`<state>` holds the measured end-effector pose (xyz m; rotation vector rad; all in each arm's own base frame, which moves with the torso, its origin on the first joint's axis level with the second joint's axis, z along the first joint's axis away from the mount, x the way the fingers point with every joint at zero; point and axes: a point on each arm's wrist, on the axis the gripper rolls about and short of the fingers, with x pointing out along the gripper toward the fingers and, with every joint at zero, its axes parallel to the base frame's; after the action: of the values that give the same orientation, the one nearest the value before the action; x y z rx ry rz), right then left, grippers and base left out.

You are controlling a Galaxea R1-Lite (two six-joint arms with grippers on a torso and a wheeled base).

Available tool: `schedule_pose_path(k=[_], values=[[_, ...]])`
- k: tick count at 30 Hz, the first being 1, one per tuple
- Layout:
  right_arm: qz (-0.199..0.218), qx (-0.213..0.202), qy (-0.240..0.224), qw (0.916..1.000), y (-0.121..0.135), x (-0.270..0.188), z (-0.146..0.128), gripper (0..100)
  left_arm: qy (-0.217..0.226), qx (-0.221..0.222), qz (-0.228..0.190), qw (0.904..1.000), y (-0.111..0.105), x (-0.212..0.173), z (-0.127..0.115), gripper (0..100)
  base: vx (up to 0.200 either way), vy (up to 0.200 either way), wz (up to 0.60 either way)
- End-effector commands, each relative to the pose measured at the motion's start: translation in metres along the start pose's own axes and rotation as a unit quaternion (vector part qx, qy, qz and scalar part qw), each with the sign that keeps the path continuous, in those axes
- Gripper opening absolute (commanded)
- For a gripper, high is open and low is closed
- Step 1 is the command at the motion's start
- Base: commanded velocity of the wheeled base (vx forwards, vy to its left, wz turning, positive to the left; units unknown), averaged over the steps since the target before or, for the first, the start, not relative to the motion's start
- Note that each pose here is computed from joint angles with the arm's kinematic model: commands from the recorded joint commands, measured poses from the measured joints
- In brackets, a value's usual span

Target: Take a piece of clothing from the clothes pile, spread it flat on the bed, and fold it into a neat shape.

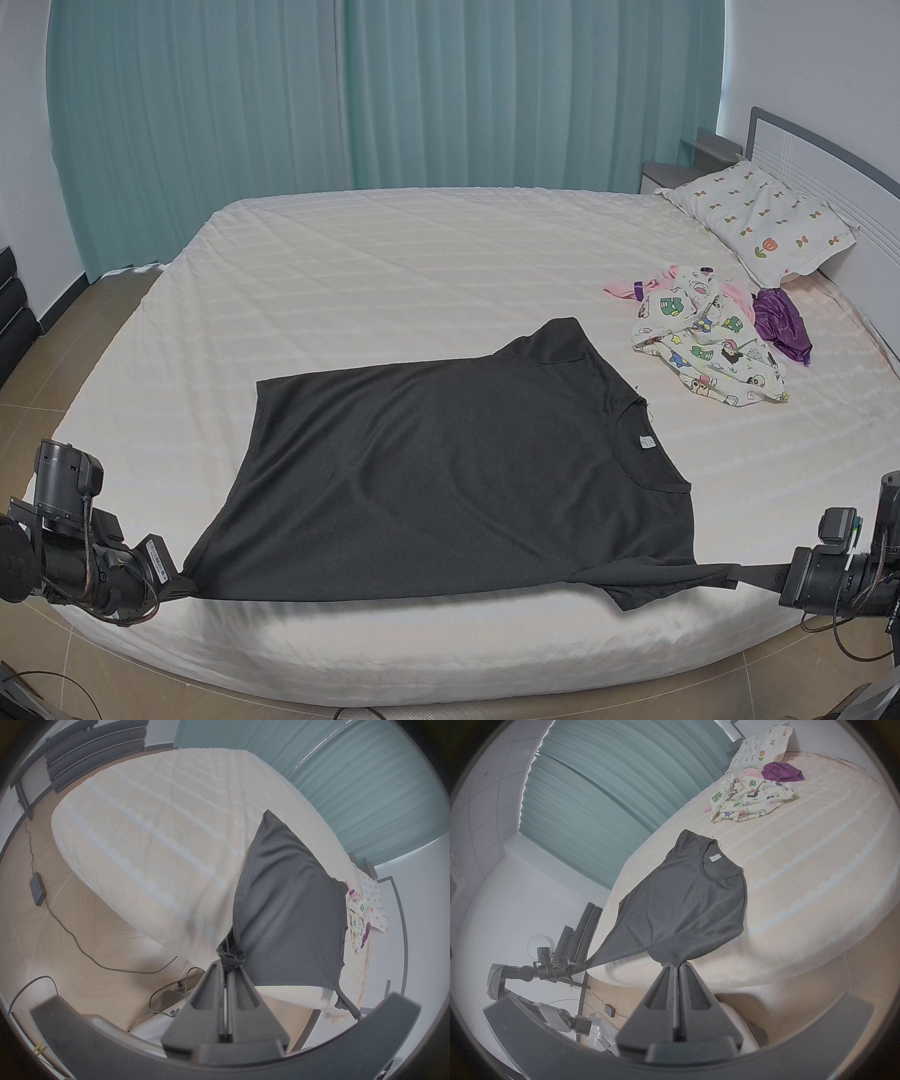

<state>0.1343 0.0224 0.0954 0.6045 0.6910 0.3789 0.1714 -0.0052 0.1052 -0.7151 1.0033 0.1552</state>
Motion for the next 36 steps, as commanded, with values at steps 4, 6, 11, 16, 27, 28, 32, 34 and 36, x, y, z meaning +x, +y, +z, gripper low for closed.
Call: schedule_pose_path(k=[4,6,11,16,27,28,32,34,36], values=[[-0.006,-0.005,0.009,0.9999,-0.001,0.0,-0.002,0,0.017,0.02,0.013,0.9996,0.003,-0.003,-0.004,0,0.0,0.0,0.0],[-0.007,-0.005,0.009,0.9999,-0.002,0.0,-0.002,0,0.017,0.022,0.013,0.9995,0.003,-0.005,-0.005,0,0.0,0.0,0.0],[-0.02,-0.016,0.011,0.9996,-0.006,-0.002,-0.002,0,0.022,0.03,0.018,0.9992,0.004,-0.008,-0.007,0,0.0,0.0,0.0],[-0.029,-0.014,0.023,0.9992,-0.005,-0.004,-0.002,0,0.033,0.04,0.024,0.9984,0.006,-0.009,-0.008,0,0.0,0.0,0.0],[-0.021,-0.014,0.05,0.9985,0.005,-0.018,0.004,0,0.05,0.049,0.036,0.9969,0.008,-0.009,-0.011,0,0.0,0.0,0.0],[-0.021,-0.013,0.05,0.9985,0.004,-0.018,0.004,0,0.049,0.05,0.035,0.9969,0.008,-0.009,-0.011,0,0.0,0.0,0.0],[-0.01,-0.008,0.044,0.9989,0.005,-0.018,0.009,0,0.039,0.048,0.027,0.9977,0.005,-0.012,-0.007,0,0.0,0.0,0.0],[0.005,-0.008,0.043,0.999,0.008,-0.017,0.014,0,0.031,0.047,0.022,0.9982,0.001,-0.013,-0.004,0,0.0,0.0,0.0],[0.01,-0.009,0.041,0.9991,0.01,-0.015,0.02,0,0.024,0.036,0.017,0.9989,-0.002,-0.014,0.0,0,0.0,0.0,0.0]])
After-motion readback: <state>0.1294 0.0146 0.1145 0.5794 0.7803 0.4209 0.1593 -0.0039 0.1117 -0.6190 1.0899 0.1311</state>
